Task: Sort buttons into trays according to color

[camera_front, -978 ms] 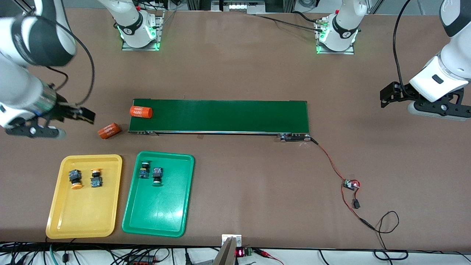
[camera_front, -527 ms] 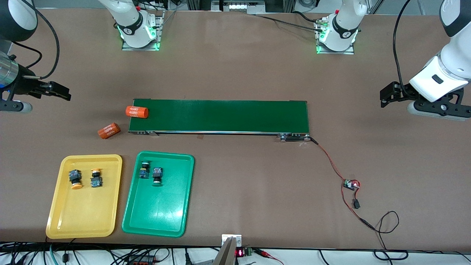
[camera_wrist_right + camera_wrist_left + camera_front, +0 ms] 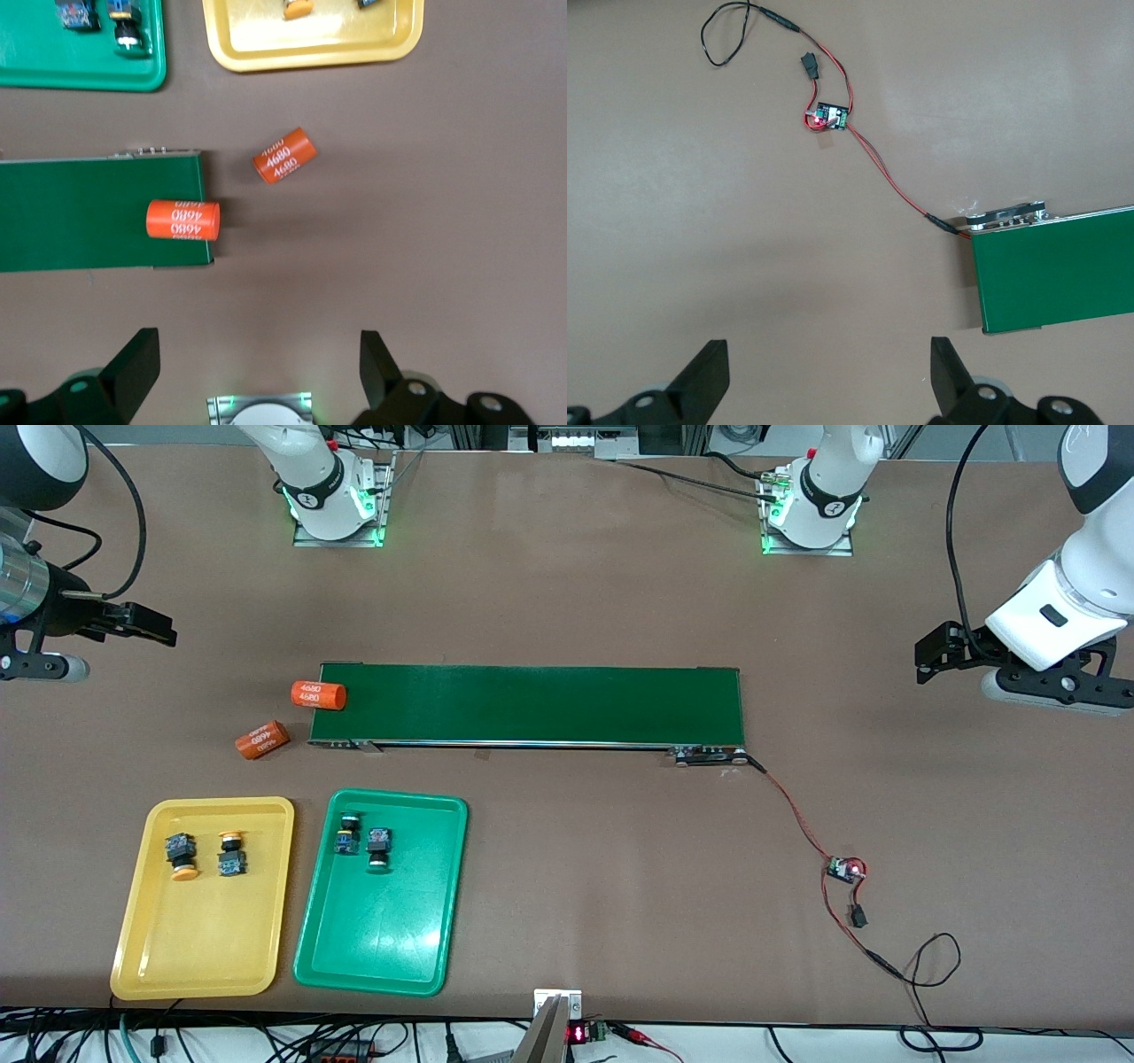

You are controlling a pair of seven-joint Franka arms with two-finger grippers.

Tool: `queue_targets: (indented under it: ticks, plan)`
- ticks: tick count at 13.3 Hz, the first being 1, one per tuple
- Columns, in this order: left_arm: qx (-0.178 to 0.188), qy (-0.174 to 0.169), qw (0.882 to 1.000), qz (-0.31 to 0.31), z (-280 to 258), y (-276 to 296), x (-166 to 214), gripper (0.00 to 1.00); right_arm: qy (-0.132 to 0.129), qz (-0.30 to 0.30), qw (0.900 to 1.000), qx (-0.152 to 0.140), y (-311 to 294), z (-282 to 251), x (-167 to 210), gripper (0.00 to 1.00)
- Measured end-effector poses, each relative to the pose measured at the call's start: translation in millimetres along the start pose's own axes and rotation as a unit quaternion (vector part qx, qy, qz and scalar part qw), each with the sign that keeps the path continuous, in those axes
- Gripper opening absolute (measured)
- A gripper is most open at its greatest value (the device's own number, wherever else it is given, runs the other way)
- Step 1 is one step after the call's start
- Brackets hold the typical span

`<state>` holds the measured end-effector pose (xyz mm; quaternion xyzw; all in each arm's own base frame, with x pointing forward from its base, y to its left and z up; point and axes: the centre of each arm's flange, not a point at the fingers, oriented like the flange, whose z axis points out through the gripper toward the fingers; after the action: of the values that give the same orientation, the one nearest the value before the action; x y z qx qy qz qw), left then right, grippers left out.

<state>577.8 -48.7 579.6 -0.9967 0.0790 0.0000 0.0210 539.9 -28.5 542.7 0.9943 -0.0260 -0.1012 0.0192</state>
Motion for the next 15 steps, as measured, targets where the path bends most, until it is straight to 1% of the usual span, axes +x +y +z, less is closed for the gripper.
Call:
queue_targets:
  ticks: [2, 7, 9, 15]
  plan:
    - [0.0, 0.0, 1.0, 0.0, 0.0, -0.3, 0.0, 1.0, -0.003, -0.004, 1.0, 0.001, -4.9, -2.7, -2.7, 1.0]
    - [0.0, 0.0, 1.0, -0.001, 0.1, -0.8, -0.1, 1.0, 0.01, -0.05, 0.999, -0.006, -59.0, -15.1, -5.8, 1.0]
    - [0.0, 0.0, 1.0, -0.001, 0.0, -0.8, -0.1, 1.0, 0.013, -0.06, 0.998, -0.008, -71.2, -17.1, -6.9, 1.0]
    - [0.0, 0.0, 1.0, -0.001, 0.1, -1.2, -0.1, 1.0, 0.012, -0.058, 0.998, -0.009, -80.6, -15.5, -5.6, 1.0]
